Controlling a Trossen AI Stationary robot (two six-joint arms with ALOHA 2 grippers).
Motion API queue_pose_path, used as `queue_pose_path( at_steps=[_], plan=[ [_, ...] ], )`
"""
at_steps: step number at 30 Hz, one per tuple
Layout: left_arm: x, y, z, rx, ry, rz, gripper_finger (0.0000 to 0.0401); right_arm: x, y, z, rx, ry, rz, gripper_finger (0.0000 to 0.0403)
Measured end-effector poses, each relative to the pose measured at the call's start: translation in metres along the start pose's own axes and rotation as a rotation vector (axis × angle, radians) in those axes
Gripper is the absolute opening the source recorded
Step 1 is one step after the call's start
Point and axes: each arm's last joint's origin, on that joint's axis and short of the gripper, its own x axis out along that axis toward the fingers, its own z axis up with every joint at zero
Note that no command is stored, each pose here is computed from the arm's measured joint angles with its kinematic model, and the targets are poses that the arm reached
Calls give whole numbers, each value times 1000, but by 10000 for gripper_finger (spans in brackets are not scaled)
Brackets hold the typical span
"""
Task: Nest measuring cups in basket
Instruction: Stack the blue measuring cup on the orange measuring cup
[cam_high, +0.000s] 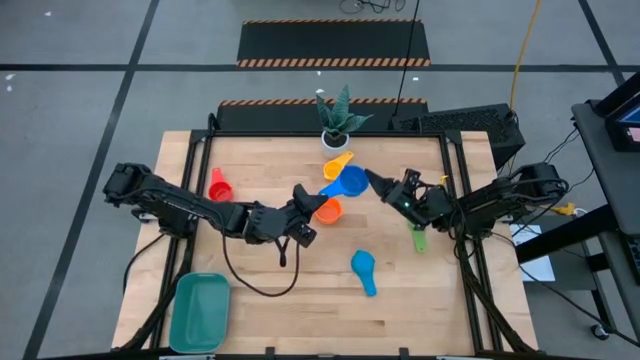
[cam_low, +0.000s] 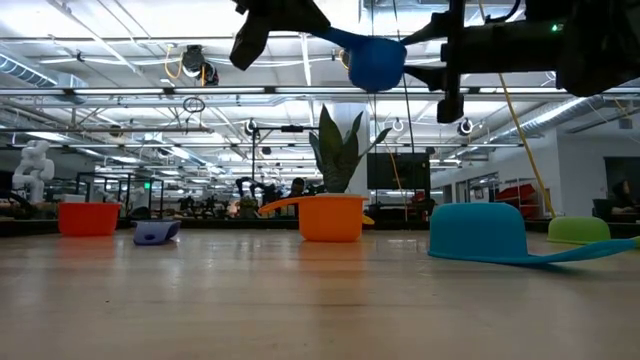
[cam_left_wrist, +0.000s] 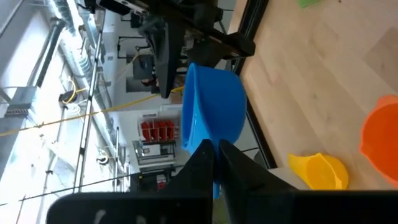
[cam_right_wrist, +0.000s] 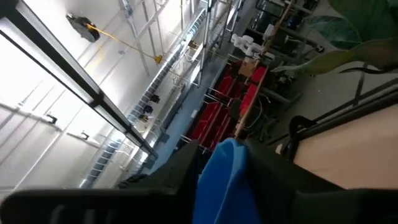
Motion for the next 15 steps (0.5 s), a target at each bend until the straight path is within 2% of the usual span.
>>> queue_pose_path(
  at_steps=[7, 11, 15],
  plan=[
    [3, -3, -7, -66, 10, -51, 6, -14, -15, 2, -39, 48, -26, 217],
    [0, -4, -17, -127, -33, -146, 6, -28, -24, 9, -38, 43, -29, 255],
    [-6, -6, -25, -171, -57, -246, 6, -40, -34, 15, -37, 48, -45, 276]
  ],
)
